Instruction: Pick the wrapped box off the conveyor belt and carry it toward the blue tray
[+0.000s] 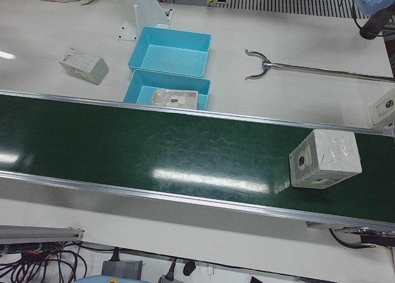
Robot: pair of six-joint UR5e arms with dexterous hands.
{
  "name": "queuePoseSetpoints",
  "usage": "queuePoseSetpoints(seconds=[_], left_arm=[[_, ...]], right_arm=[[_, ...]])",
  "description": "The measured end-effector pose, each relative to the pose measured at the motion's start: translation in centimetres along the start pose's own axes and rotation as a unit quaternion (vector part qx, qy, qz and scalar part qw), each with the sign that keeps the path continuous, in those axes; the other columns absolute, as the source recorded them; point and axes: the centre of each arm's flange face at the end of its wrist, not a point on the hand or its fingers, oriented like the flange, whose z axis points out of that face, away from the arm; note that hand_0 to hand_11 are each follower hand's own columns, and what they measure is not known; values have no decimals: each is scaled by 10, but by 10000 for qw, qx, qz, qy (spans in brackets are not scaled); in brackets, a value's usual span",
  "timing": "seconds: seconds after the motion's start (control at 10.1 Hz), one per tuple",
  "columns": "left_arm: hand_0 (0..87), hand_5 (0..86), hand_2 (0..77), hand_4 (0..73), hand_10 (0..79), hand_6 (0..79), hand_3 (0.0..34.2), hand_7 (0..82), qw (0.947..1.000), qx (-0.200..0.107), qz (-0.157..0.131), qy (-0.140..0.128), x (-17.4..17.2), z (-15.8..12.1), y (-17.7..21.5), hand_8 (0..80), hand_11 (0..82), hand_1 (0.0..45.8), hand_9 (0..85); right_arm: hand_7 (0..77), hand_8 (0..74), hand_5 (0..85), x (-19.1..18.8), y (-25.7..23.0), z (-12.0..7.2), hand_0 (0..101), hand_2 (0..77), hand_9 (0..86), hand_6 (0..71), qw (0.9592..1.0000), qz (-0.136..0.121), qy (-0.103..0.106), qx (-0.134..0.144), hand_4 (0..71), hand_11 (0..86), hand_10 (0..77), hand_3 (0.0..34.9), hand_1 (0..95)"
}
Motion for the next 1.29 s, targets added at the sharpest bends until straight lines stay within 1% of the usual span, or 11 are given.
queuePoseSetpoints(seconds=[0.1,0.2,0.3,0.4,0.59,0.79,1.19,1.29], left_arm=[[0,11,11,0,5,0,0,0,10000,0,0,0,0,0,0,0,0,0,0],[0,11,11,0,0,0,0,0,10000,0,0,0,0,0,0,0,0,0,0],[0,11,11,0,0,0,0,0,10000,0,0,0,0,0,0,0,0,0,0],[0,11,5,0,0,0,0,0,10000,0,0,0,0,0,0,0,0,0,0],[0,11,5,0,5,0,0,0,10000,0,0,0,0,0,0,0,0,0,0],[0,11,11,0,5,0,0,0,10000,0,0,0,0,0,0,0,0,0,0],[0,11,11,0,5,0,0,5,10000,0,0,0,0,0,0,0,0,0,0],[0,11,5,0,5,0,0,0,10000,0,0,0,0,0,0,0,0,0,0]], right_arm=[[11,0,22,3,-4,3,476,131,16,0,10000,28,16,38,0,5,0,185,153],[5,0,22,9,-6,5,472,131,16,0,10000,61,56,51,0,5,0,194,153],[5,0,22,14,-6,6,472,131,16,0,9999,89,94,53,0,5,0,194,153],[5,11,49,18,-6,6,471,136,16,0,9999,109,123,50,0,11,0,172,153],[5,0,60,22,-5,6,471,142,16,0,9998,124,157,41,0,5,0,170,147],[5,5,60,28,-2,7,471,153,16,0,9997,133,196,25,0,5,0,166,147],[5,5,71,35,3,15,471,158,16,0,9996,145,231,7,0,11,0,166,147],[5,11,71,36,3,16,471,164,16,0,9996,147,240,12,0,11,0,161,147]])
